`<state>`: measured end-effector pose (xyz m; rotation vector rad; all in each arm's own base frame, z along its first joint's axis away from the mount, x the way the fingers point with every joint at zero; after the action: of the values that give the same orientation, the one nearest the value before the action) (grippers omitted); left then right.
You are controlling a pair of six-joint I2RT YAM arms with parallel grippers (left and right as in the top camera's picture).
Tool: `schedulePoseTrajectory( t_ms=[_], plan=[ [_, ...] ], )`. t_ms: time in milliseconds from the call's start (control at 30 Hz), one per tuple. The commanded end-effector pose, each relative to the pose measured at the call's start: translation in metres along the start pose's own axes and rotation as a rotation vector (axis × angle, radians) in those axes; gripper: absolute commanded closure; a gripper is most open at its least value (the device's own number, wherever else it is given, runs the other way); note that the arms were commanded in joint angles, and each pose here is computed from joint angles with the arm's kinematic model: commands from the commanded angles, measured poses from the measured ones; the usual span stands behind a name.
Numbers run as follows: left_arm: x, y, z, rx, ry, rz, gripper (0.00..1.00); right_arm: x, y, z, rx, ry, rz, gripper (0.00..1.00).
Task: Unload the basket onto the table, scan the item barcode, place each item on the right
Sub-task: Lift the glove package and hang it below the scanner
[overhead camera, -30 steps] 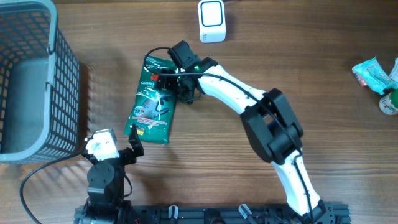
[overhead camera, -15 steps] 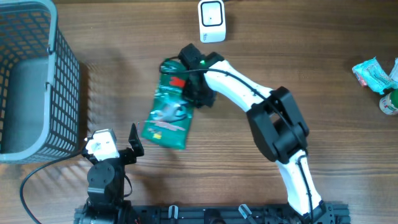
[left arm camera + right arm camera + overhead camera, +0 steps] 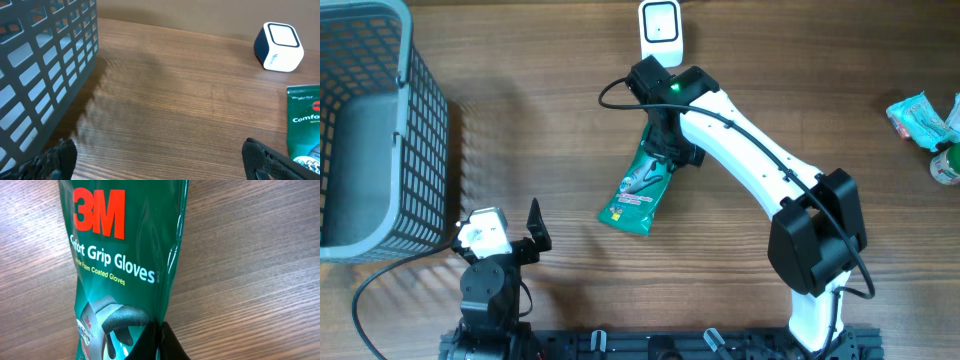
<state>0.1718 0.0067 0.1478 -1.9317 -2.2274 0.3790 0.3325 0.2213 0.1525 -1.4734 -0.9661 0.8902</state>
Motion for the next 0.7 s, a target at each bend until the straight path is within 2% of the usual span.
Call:
schedulePoseTrajectory(
  t_ms=[0, 333, 567, 667],
  plan=[
    [-0.001, 0.0, 0.001, -0.005, -0.017, 0.009, 0.0, -0.005, -0.004, -0.001, -0.015, -0.017, 0.016, 0.96],
    [-0.001, 0.0, 0.001, -0.005, -0.017, 0.009, 0.0, -0.007, -0.015, -0.001, -0.022, -0.059, 0.005, 0.96],
    [-0.001, 0.0, 0.001, -0.005, -0.017, 0.009, 0.0, 0.006, -0.046, -0.018, -0.118, -0.121, -0.064, 0.95],
    [-0.001, 0.0, 0.001, -0.005, -0.017, 0.009, 0.0, 0.004, -0.057, -0.025, -0.193, -0.147, -0.029, 0.95]
  ],
)
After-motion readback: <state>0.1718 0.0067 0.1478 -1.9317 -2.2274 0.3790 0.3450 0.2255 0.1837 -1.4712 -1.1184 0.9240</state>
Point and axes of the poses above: each gripper's point midway between its finger pads, its own y axis out along the fingers, its own x axis along the line the jaws close on, z = x × y, the point moved 6 cm from there along -y, back along the fingers, and after that the axes turned 4 degrees about y, right-handed, at the moved point
